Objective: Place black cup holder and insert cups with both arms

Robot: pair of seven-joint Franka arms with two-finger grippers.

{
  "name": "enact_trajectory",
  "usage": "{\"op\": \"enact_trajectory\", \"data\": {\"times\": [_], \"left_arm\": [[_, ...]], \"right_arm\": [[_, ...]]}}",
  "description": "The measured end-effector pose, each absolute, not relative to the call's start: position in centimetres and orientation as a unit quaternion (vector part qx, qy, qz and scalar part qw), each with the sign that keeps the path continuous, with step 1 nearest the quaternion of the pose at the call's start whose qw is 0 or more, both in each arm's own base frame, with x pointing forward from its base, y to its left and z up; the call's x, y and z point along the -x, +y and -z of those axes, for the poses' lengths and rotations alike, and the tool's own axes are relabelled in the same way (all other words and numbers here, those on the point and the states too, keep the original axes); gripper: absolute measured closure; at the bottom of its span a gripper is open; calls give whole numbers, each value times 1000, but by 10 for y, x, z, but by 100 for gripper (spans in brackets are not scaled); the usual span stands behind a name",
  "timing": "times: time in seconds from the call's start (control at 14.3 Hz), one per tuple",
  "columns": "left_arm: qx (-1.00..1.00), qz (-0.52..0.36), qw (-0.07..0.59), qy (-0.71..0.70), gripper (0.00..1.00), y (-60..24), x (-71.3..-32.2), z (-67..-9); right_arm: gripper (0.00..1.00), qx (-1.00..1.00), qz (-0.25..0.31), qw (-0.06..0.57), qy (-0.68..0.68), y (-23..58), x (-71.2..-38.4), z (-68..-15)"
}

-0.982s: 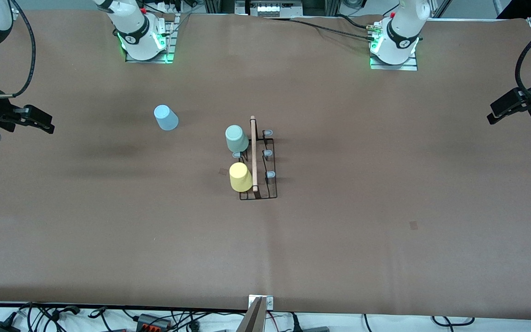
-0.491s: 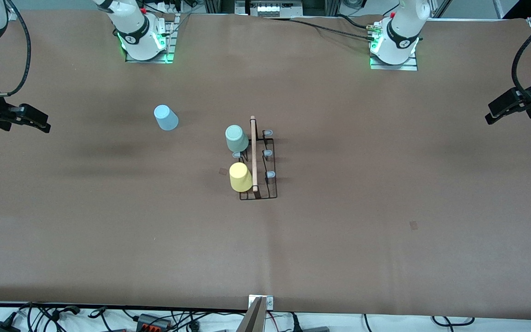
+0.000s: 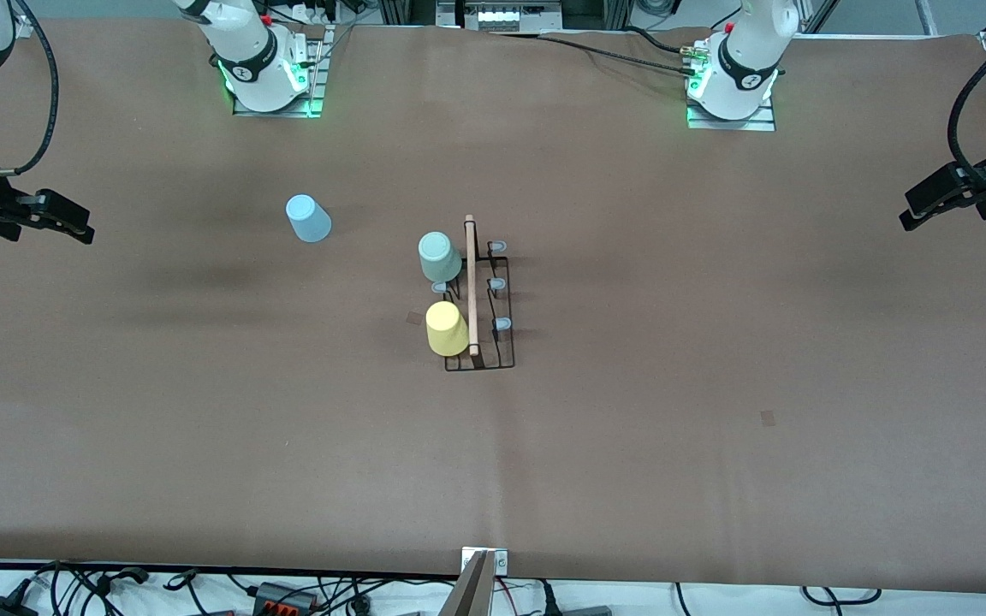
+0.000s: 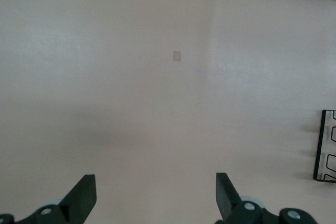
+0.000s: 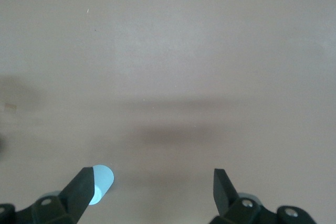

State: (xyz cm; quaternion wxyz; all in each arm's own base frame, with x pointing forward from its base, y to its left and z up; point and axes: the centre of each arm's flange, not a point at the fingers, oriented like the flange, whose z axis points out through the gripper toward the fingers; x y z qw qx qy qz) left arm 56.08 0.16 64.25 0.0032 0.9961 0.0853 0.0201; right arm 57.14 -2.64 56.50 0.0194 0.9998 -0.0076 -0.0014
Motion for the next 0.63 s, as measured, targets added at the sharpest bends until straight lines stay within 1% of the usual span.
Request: {"op": "enact_trajectory", "data": {"times": [0.35,0.63], "left_arm": [[-996,-20,3,86,0,2,-561,-643],[-996,-20,3,86,0,3,-561,-643]], "right_arm": [[0,-1000,3,19,-8,-26,-562,-565],[0,-1000,4,19,-7,-25,-562,-566]]}}
